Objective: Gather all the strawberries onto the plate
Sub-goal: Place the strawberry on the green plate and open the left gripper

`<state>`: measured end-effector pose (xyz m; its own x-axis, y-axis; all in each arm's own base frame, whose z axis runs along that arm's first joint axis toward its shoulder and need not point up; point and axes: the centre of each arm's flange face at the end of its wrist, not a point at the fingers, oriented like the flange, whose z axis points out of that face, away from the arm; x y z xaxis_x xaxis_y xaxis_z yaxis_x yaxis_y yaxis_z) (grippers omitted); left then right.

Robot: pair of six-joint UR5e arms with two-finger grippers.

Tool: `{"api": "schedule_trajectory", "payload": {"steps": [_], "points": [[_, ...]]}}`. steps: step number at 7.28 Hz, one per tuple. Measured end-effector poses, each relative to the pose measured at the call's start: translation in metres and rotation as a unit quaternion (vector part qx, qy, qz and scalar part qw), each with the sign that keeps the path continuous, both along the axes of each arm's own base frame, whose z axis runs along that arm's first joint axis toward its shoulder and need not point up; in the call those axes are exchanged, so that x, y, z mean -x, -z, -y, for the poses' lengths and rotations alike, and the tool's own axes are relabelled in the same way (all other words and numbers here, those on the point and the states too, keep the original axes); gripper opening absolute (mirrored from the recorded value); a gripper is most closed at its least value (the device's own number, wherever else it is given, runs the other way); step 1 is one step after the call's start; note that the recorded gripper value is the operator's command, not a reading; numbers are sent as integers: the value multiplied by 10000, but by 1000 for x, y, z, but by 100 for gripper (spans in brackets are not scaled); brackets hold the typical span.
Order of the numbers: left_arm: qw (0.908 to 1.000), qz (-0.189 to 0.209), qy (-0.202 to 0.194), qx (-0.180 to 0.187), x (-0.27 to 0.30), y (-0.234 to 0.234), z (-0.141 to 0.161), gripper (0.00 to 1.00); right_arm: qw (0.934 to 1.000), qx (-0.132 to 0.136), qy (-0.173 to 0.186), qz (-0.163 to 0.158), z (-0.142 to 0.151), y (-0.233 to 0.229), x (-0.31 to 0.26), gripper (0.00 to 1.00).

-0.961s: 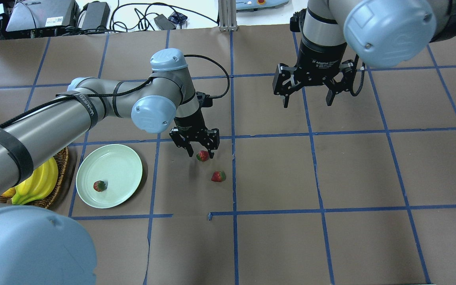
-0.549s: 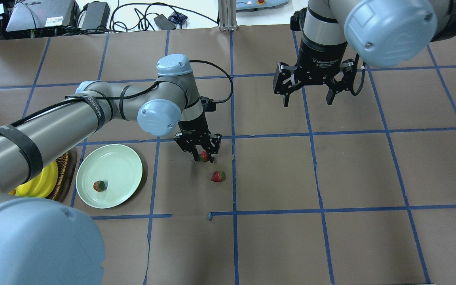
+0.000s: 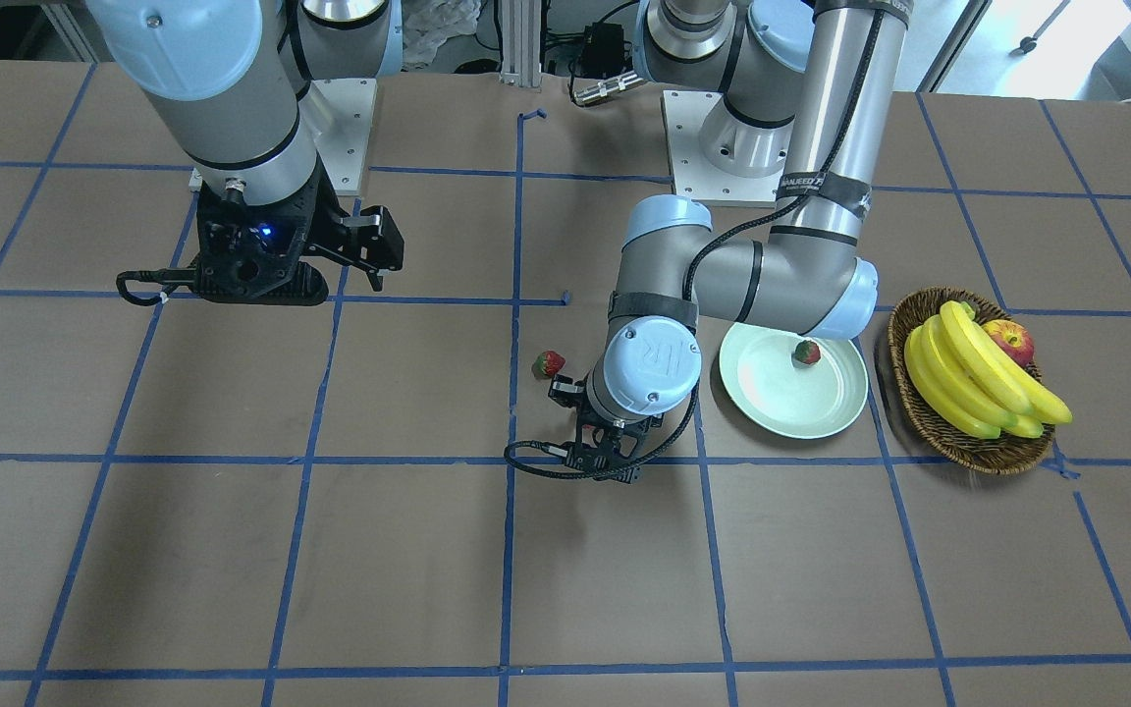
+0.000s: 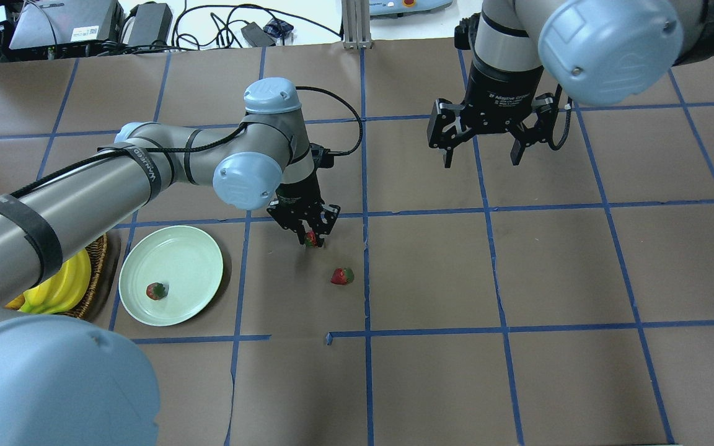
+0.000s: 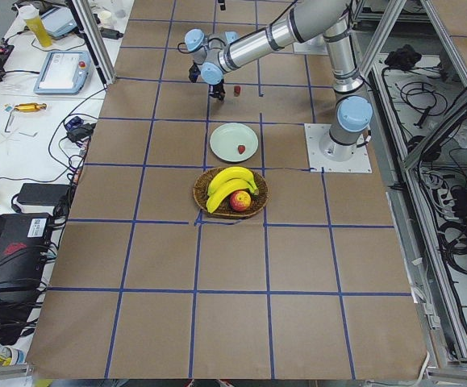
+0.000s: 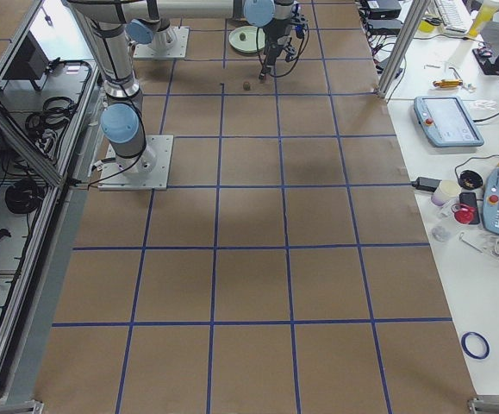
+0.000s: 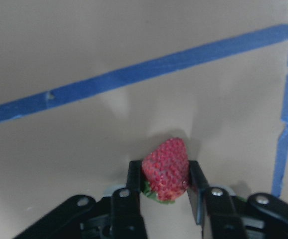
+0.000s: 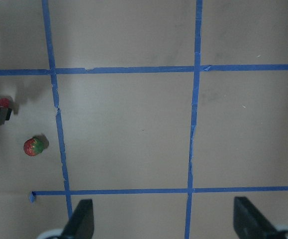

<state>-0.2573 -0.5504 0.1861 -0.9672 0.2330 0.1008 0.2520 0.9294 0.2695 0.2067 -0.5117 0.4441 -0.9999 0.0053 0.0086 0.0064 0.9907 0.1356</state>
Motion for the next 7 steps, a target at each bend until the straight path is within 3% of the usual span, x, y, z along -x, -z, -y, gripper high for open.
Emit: {"api": "schedule_trajectory", "payload": {"steps": [2,5,6,7], "points": [[9987,306,348,211,-49,-30,20,0,10000,-1,2,0,0,0,0,100],[9897,887,1026,-449,-168,-33,23,0,10000,-1,2,-1,0,0,0,100],[9850,1029,1179,-721,-199,-23,15,73,10000,-1,2,-1,0,0,0,100],[9815,1093,1258,-940,-216,-13,5,93,10000,-3,1,1,0,0,0,100]]}}
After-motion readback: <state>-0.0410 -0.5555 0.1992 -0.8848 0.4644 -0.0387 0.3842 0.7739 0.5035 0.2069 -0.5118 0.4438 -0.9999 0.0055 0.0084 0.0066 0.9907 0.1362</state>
